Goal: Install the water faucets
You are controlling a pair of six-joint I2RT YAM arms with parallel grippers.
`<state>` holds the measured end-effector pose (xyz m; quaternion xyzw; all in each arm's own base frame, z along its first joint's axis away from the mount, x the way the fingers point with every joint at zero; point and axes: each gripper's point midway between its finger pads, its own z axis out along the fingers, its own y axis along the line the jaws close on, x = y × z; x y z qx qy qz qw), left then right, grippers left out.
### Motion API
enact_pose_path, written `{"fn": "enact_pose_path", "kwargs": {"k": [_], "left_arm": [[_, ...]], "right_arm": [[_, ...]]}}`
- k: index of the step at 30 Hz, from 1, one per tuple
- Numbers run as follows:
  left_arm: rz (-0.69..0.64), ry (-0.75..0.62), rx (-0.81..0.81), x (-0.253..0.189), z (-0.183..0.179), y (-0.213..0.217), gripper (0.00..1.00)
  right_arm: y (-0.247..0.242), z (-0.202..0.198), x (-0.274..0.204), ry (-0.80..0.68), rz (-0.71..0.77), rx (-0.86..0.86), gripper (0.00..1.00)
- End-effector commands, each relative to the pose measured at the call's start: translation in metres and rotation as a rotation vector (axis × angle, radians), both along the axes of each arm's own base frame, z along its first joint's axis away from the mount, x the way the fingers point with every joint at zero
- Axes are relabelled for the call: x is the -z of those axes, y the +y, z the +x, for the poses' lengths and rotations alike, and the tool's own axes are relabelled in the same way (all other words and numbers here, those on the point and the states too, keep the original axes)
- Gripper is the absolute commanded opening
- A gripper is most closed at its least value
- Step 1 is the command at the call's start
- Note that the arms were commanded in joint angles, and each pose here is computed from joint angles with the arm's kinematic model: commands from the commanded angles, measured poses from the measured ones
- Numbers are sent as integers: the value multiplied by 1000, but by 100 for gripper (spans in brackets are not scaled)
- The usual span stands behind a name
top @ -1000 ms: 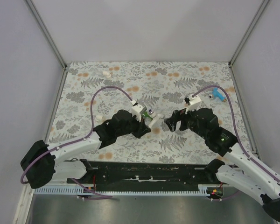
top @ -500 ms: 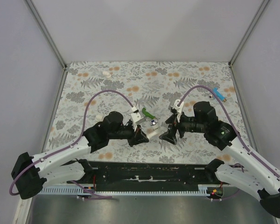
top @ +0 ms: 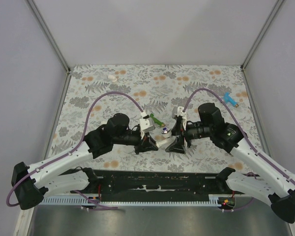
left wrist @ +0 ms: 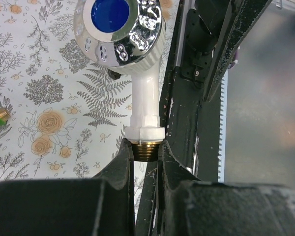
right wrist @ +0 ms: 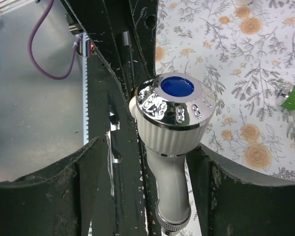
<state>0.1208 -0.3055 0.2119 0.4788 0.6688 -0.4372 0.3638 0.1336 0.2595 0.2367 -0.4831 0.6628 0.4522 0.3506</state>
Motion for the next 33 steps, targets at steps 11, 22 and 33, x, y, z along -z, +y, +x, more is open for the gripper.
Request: {"fn": "enact_pose_path", "kwargs": {"k": [11, 22, 33], "left_arm": [[5, -85, 59, -18, -2, -3, 2], [-40, -102, 79, -31, -6, -4, 2], [-68, -114, 85, -37, -6, -6, 2]], "right_arm": [[11, -5, -20, 40, 49, -71, 55], [12, -7, -18, 50, 51, -89, 47], [11, -14, -17, 58, 58, -129, 43]]}}
